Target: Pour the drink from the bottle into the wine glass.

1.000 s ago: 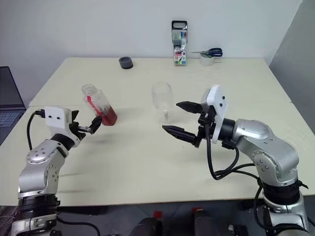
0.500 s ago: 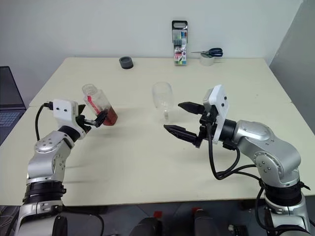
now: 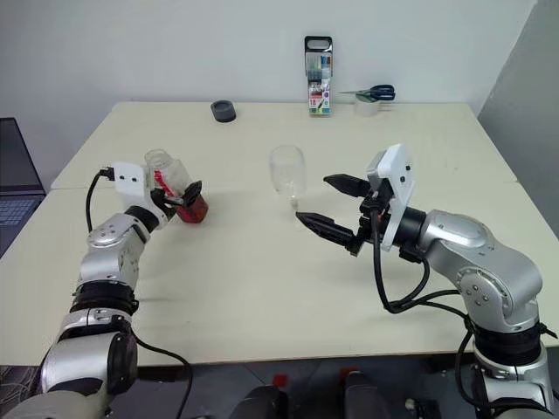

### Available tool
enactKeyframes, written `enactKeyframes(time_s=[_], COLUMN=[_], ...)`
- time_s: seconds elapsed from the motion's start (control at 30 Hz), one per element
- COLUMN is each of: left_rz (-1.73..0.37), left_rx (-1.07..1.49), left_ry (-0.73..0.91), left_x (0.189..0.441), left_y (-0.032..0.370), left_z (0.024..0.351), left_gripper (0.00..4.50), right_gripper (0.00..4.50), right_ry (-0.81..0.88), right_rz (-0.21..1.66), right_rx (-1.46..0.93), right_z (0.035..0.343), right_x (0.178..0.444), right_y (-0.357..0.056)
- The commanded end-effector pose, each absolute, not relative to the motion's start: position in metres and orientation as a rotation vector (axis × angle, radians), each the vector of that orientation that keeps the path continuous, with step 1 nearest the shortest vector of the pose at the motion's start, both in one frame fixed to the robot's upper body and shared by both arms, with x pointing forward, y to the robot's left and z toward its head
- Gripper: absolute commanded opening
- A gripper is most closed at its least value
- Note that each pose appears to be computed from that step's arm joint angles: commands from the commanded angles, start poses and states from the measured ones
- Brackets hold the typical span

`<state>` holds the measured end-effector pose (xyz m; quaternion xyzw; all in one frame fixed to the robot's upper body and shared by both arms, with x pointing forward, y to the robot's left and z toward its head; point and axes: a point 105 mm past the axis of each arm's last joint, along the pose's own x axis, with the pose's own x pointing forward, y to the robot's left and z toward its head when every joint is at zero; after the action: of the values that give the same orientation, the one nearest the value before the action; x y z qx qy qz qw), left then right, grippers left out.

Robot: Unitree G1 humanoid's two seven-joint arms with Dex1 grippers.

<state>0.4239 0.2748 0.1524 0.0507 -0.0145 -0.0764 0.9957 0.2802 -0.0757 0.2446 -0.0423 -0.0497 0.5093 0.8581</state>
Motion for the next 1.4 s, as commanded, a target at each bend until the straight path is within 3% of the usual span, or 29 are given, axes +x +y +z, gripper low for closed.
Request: enactKeyframes(time_s=[0.03,0.17,0.23,0.4,0.63,0.97,1.4], left_rz=[-0.140,-0.132,-0.132,-0.119,-0.211,-0.384,-0.427], left_rx=[0.127,0.126,0.127,0.222,0.414,0.755,1.166], left_ry=[-0.070,-0.049,-0.043,-0.014,-0.156,-0.336,-0.431], left_x=[0.427,0.424,0.422,0.424,0.448,0.451,0.448], left_y=[0.278,0.283,0.283,0.282,0.233,0.168,0.146], left_z=[0.166,0.155,0.151,0.152,0.227,0.287,0.307], left_gripper=[3.31,2.06,1.68,1.66,1.66,1.66,1.66], right_gripper=[4.50,4.50,4.50,4.50,4.50,4.50,4.50], right_ry=[-0.162,-0.160,-0.160,-0.178,-0.290,-0.389,-0.407], right_rz=[1.073,1.058,1.056,1.042,0.934,0.853,0.823], right_rx=[-0.108,-0.117,-0.117,-0.132,-0.182,-0.213,-0.188], right_z=[0.258,0.256,0.256,0.258,0.270,0.278,0.278], right_x=[0.274,0.275,0.275,0.277,0.289,0.306,0.310], right_y=[-0.077,-0.080,-0.080,-0.080,-0.082,-0.080,-0.078])
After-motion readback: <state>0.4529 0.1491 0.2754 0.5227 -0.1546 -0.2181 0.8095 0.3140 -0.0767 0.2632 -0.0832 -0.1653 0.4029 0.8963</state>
